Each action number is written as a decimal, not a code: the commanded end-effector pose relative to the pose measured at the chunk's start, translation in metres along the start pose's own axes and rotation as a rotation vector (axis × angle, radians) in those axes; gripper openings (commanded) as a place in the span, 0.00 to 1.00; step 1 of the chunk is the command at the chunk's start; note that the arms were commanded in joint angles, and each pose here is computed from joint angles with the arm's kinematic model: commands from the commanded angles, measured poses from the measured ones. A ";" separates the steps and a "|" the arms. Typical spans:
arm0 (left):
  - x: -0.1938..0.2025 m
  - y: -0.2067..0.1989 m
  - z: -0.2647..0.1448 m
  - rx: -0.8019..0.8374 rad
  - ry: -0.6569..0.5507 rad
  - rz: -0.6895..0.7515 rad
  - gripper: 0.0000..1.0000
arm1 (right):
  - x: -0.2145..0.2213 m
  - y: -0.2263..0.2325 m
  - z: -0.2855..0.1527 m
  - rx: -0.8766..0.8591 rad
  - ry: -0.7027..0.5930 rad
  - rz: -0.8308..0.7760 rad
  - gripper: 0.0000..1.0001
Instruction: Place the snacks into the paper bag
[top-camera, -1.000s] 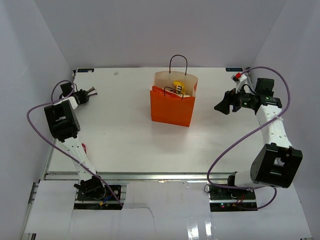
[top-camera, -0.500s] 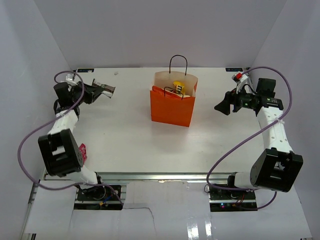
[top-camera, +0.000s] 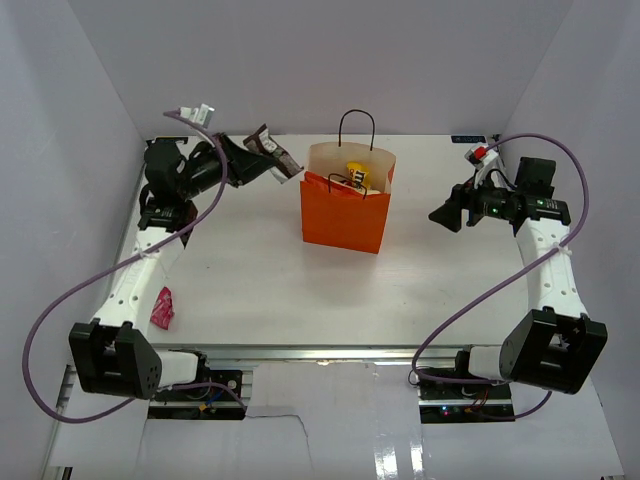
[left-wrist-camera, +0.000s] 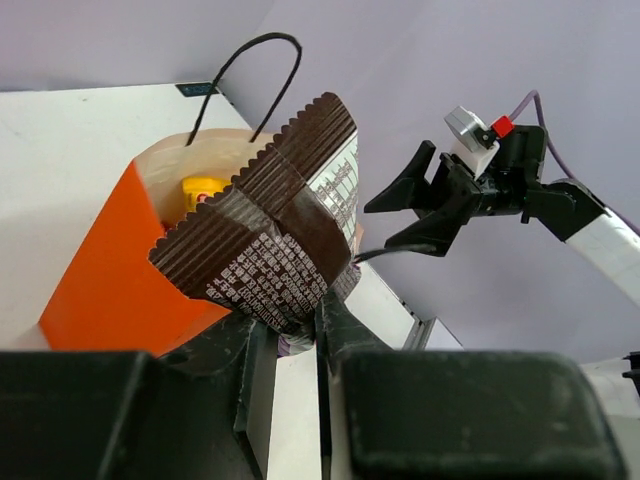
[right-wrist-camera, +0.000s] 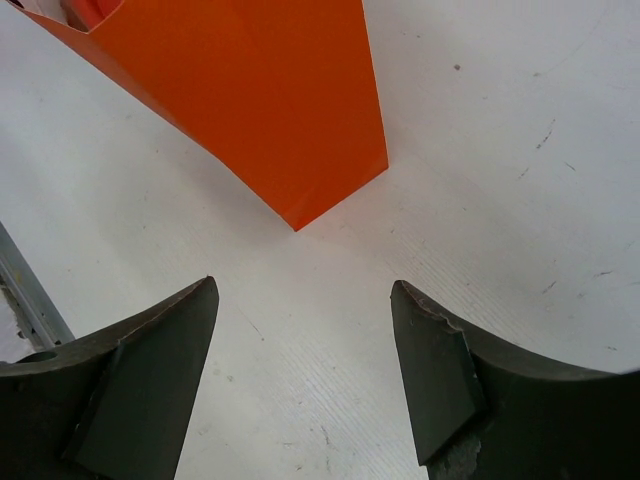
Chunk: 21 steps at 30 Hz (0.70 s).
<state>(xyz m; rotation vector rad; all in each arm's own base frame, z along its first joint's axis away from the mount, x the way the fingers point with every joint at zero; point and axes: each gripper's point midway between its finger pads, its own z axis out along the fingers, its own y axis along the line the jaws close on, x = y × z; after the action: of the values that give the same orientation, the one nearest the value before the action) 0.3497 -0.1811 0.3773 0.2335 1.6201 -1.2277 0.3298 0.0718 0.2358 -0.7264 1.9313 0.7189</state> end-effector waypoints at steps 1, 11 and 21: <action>-0.011 -0.021 0.028 0.048 -0.012 0.067 0.27 | -0.015 0.013 -0.011 -0.014 -0.041 -0.054 0.76; 0.022 -0.023 0.130 0.018 0.050 -0.060 0.27 | -0.009 0.026 -0.016 -0.018 -0.046 -0.066 0.76; 0.057 -0.030 0.173 0.007 0.119 -0.127 0.44 | -0.008 0.029 -0.015 -0.032 -0.052 -0.062 0.76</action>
<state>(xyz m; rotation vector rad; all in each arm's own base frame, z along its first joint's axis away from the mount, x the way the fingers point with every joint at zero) 0.4109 -0.3523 0.3236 0.2164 1.8328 -1.3352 0.3080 0.0786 0.2483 -0.7616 1.8822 0.7126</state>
